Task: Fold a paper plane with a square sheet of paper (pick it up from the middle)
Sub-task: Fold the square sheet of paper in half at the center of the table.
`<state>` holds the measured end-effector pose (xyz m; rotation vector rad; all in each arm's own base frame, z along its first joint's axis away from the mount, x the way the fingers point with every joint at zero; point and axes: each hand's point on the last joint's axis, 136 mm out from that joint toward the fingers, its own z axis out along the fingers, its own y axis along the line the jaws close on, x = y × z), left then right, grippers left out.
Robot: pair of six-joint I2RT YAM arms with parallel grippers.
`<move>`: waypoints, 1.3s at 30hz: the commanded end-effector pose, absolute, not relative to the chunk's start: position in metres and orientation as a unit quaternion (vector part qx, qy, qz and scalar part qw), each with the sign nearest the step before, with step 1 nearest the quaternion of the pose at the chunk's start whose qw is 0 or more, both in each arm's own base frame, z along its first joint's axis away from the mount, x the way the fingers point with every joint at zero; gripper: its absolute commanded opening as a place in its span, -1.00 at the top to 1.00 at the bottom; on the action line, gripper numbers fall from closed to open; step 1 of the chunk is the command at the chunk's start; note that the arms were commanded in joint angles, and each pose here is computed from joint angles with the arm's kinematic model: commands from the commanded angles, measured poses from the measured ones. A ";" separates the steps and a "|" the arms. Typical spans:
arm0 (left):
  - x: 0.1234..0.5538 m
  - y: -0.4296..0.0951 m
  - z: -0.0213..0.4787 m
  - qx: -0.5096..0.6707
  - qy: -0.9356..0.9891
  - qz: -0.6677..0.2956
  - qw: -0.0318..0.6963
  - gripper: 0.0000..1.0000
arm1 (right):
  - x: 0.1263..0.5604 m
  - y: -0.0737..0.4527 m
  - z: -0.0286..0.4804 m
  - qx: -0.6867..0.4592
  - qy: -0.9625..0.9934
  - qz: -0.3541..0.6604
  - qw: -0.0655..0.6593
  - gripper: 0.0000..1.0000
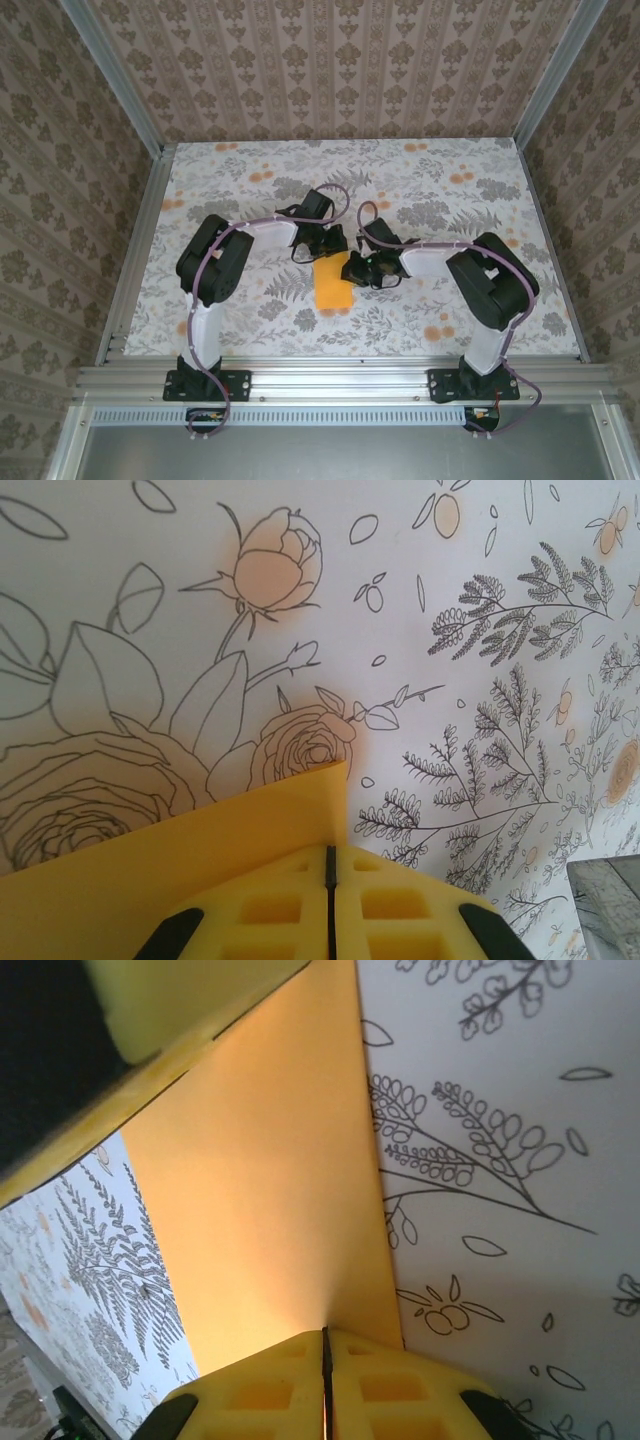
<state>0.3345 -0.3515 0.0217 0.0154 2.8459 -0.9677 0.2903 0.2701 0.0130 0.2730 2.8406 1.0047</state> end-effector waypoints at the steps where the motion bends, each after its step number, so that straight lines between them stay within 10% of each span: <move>1: 0.326 -0.332 -0.013 -0.019 0.965 -0.260 0.041 0.84 | 0.251 0.259 -0.004 0.111 0.937 0.331 -0.001 0.80; 18: 0.323 -0.329 -0.017 -0.017 0.966 -0.257 0.036 0.85 | 0.161 0.227 -0.016 0.123 0.947 0.286 -0.077 0.78; 26: 0.325 -0.341 0.001 0.003 0.958 -0.285 0.042 0.84 | 0.221 0.237 0.059 0.071 0.952 0.295 0.041 0.75; 39: 0.329 -0.376 0.063 0.031 0.916 -0.395 0.066 0.77 | 0.272 0.270 0.035 0.081 0.940 0.330 0.033 0.78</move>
